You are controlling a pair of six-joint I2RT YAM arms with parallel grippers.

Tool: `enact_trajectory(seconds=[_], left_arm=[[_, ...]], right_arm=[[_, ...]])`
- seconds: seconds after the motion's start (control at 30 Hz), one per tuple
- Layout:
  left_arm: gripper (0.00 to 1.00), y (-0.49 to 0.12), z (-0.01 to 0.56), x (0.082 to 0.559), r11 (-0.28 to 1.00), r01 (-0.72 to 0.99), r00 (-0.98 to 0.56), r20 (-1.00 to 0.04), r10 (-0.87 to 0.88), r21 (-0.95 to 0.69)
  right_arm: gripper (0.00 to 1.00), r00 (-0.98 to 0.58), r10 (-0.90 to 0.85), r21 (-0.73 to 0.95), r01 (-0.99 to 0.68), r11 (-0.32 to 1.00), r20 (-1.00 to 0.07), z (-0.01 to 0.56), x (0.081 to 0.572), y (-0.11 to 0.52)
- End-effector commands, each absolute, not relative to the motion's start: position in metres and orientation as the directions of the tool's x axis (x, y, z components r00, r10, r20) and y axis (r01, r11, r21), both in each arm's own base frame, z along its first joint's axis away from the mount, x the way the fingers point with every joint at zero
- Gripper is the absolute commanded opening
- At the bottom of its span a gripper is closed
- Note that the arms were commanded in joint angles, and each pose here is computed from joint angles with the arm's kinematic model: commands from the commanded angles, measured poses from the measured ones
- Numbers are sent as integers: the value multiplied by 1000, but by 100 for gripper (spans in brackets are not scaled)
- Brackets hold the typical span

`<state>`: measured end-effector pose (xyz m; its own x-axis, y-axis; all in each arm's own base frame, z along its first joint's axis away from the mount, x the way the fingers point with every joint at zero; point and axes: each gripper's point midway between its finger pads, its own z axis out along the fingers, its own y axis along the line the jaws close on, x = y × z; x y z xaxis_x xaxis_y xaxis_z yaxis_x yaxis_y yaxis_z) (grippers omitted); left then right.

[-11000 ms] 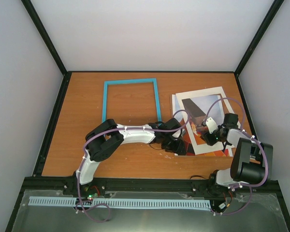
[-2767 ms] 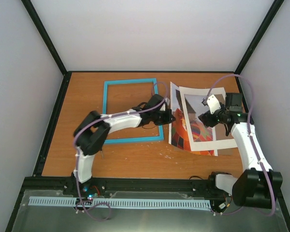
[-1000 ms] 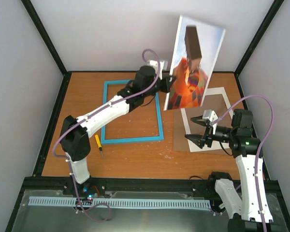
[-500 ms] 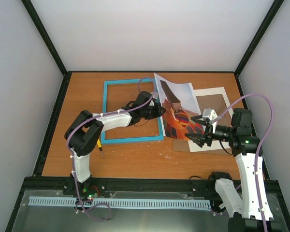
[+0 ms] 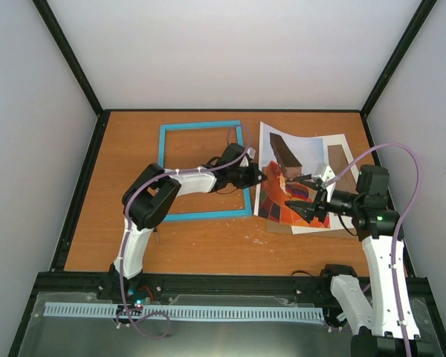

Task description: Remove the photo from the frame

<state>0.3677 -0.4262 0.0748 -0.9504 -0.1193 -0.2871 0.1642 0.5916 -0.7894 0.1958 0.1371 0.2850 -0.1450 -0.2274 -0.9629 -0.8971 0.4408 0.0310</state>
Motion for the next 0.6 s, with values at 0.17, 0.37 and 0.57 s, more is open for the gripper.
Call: enact_trajectory(seconds=[0.17, 0.37, 0.57], left_arm=[[1, -464, 85, 374, 535, 130, -953, -254, -164, -835], [3, -468, 70, 368, 552, 119, -961, -236, -146, -825], [23, -466, 63, 371, 599, 140, -961, -255, -110, -788]], right_arm=[[85, -143, -230, 22, -887, 460, -963, 285, 199, 135], [85, -144, -234, 19, -885, 465, -962, 283, 200, 135], [85, -153, -235, 25, -881, 472, -960, 281, 203, 134]])
